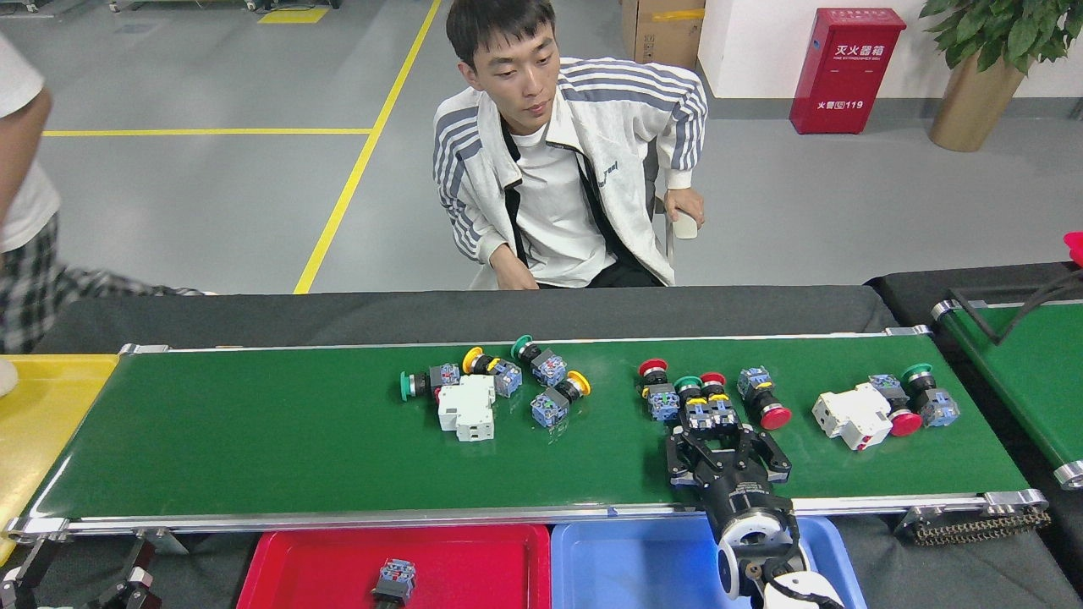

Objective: Pick switch part from conveyor to tray

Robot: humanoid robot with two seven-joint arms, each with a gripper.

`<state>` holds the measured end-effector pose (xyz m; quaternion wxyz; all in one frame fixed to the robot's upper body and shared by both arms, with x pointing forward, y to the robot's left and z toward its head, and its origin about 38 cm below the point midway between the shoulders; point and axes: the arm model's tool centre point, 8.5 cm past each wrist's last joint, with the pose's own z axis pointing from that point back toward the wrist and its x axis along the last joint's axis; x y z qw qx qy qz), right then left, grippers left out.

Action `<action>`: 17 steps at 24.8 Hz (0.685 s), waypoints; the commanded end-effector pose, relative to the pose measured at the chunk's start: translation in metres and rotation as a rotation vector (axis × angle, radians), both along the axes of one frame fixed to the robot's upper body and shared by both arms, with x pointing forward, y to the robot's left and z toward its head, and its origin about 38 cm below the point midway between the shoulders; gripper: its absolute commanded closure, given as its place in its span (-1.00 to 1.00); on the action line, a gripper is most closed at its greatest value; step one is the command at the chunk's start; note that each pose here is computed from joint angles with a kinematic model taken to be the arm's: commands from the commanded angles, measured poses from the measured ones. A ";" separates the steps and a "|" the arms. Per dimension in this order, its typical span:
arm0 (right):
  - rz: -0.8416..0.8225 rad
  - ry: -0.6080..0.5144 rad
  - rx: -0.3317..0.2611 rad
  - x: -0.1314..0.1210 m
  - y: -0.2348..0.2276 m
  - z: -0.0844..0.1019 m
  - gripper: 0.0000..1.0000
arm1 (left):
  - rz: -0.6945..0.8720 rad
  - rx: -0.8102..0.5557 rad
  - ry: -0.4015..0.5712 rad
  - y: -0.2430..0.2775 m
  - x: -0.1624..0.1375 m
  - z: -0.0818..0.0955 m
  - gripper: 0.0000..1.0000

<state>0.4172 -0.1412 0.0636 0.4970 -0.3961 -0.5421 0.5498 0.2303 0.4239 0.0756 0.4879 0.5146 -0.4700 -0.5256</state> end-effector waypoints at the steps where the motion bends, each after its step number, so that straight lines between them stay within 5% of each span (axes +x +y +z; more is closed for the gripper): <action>1: 0.121 -0.068 0.016 -0.010 0.024 0.018 0.96 | -0.006 0.020 -0.021 0.003 0.003 0.009 -1.00; 3: 0.327 -0.103 0.026 -0.038 0.063 0.024 0.94 | -0.012 0.018 -0.026 0.000 0.008 0.010 -1.00; 5: 0.513 -0.122 0.015 -0.058 0.093 0.023 0.63 | -0.022 0.015 -0.028 -0.004 0.016 0.012 -1.00; 7: 0.680 -0.162 -0.013 -0.074 0.115 0.024 -0.76 | -0.042 0.008 0.007 -0.013 0.031 0.013 -1.00; 8: 0.754 -0.187 -0.016 -0.080 0.125 0.027 -0.97 | -0.057 0.005 0.019 -0.020 0.042 0.015 -1.00; 13: 0.915 -0.195 -0.014 -0.092 0.139 0.027 -0.98 | -0.136 0.018 0.027 -0.056 0.080 0.023 -1.00; 17: 0.699 -0.199 0.034 -0.073 0.110 0.033 -0.98 | -0.168 0.042 0.045 -0.097 0.101 0.014 -1.00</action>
